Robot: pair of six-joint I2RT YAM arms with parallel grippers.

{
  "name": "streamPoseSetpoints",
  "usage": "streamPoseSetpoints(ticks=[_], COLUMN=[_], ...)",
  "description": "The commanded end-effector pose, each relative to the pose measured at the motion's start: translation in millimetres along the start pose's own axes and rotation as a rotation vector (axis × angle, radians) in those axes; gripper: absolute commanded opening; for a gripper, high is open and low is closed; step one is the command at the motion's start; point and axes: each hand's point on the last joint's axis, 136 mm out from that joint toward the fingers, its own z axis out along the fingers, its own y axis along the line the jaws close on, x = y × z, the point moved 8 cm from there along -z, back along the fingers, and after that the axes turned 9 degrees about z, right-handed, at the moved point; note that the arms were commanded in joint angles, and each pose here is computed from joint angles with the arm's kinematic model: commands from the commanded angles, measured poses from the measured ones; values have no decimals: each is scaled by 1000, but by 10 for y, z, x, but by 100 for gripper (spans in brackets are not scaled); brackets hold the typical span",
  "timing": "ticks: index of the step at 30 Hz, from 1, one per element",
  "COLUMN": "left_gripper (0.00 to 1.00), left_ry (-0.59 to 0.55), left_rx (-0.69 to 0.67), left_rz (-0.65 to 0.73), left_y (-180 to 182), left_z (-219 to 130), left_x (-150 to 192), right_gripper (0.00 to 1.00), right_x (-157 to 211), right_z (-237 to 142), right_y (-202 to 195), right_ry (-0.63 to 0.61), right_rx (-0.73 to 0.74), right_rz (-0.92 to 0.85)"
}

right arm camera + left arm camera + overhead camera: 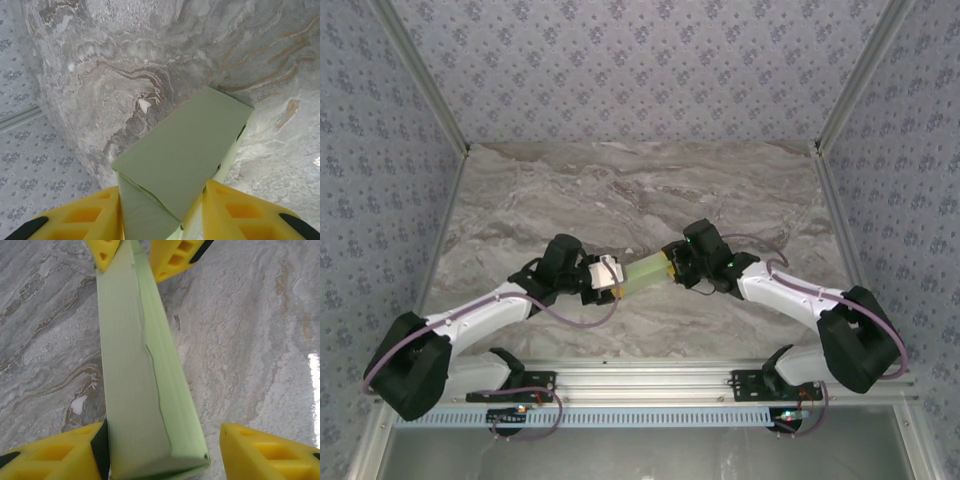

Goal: Fold the paper box

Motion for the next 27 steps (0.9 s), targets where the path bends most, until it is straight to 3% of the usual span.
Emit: streamPoseSetpoints(ticks=[1,5,11,15,22,27], left_gripper=[64,75,79,85,89,93], left_ry=[-59,-119,-162,-250,-327,-258], left_rx=[90,133,124,81,-58,-277], left_rz=[-46,-114,-186,-254,-444,-696], left_y=[-33,10,100,237,536,801], left_z=[-87,-146,-235,-362,-461,-445], left_x=[-89,-126,-119,-160,-228,-106], right_gripper=[38,36,32,30,28,27], right_x=[-170,-177,-182,-196,-193,-173], right_z=[79,117,140,128,144,211], right_y=[-133,-112,-105,-106,-141,-148], right_ry=[-114,-124,-146,-174,-245,-259], right_rx=[79,90,98,111,147,173], right_rz=[38,21,-6,-39,-102,-143])
